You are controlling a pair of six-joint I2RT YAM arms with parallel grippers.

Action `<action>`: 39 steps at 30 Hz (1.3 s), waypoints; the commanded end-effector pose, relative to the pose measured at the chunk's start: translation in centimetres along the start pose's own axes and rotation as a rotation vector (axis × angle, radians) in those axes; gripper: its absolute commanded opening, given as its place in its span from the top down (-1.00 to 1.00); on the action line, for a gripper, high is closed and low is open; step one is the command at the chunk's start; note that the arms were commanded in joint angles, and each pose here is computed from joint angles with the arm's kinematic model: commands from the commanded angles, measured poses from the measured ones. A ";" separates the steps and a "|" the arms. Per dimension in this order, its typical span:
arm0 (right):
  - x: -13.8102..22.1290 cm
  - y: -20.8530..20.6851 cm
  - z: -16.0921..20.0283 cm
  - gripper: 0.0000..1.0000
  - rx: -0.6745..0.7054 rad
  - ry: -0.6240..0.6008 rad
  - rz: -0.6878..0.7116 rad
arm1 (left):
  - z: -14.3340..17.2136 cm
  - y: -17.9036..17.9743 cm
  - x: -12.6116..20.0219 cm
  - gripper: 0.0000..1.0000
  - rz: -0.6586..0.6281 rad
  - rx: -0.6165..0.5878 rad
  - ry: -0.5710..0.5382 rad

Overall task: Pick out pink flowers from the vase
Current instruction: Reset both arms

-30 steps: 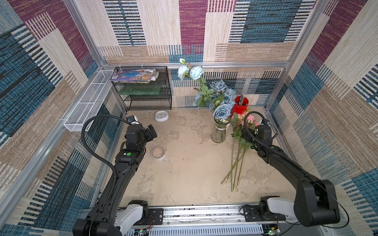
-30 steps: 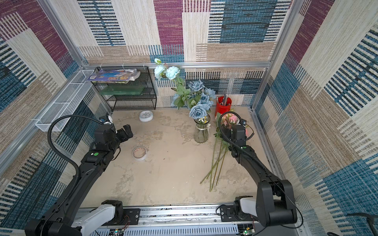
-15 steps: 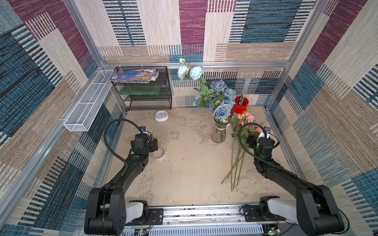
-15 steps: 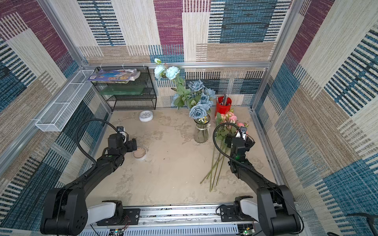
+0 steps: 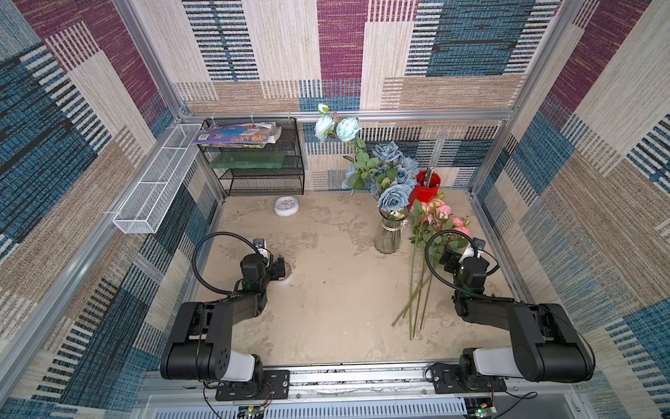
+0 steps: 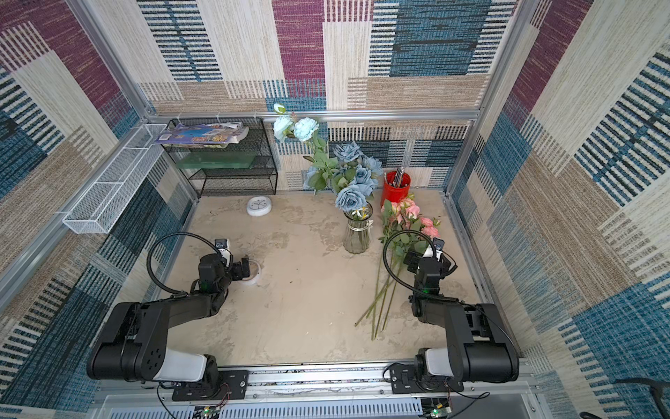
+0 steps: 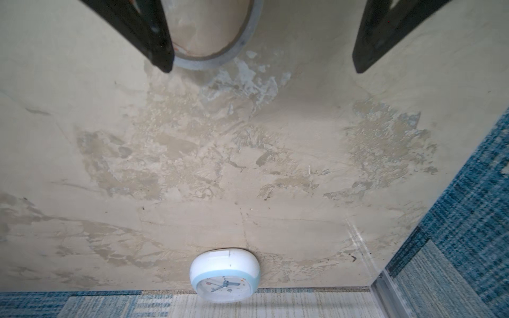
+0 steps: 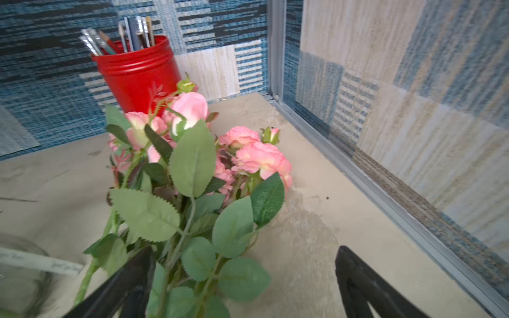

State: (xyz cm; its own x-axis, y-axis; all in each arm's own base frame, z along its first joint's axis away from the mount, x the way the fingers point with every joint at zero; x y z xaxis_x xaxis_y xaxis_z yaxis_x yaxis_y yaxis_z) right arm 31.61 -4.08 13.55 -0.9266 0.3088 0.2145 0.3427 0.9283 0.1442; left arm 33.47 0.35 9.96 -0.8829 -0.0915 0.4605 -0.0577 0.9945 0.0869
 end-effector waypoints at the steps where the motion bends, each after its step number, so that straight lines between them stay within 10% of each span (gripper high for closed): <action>1: -0.3 1.4 -1.6 -0.93 -0.004 -0.084 -0.102 | -1.7 -0.4 -0.6 -0.97 0.036 -0.052 -0.094; 39: -1.1 3.6 -0.6 -0.92 0.090 -0.030 -0.246 | -2.0 0.1 -1.5 -0.97 0.043 -0.020 -0.032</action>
State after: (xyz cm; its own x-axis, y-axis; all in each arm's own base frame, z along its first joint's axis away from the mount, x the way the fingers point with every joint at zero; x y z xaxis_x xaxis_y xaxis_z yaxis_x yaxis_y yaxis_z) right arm 33.74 -1.47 14.08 -0.9809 0.0981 0.1678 0.1142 0.9894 0.0896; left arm 35.52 0.17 10.49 -0.8857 -0.0210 0.4638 0.0005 0.9989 0.0463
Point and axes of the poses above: each gripper's point midway between its finger pads, its own x axis back along the fingers, its own y axis along the line the jaws close on, z = x × y, the point moved 5 cm from there along x, back along the fingers, and after that the axes turned 3 degrees about -x, right-handed, at the moved point
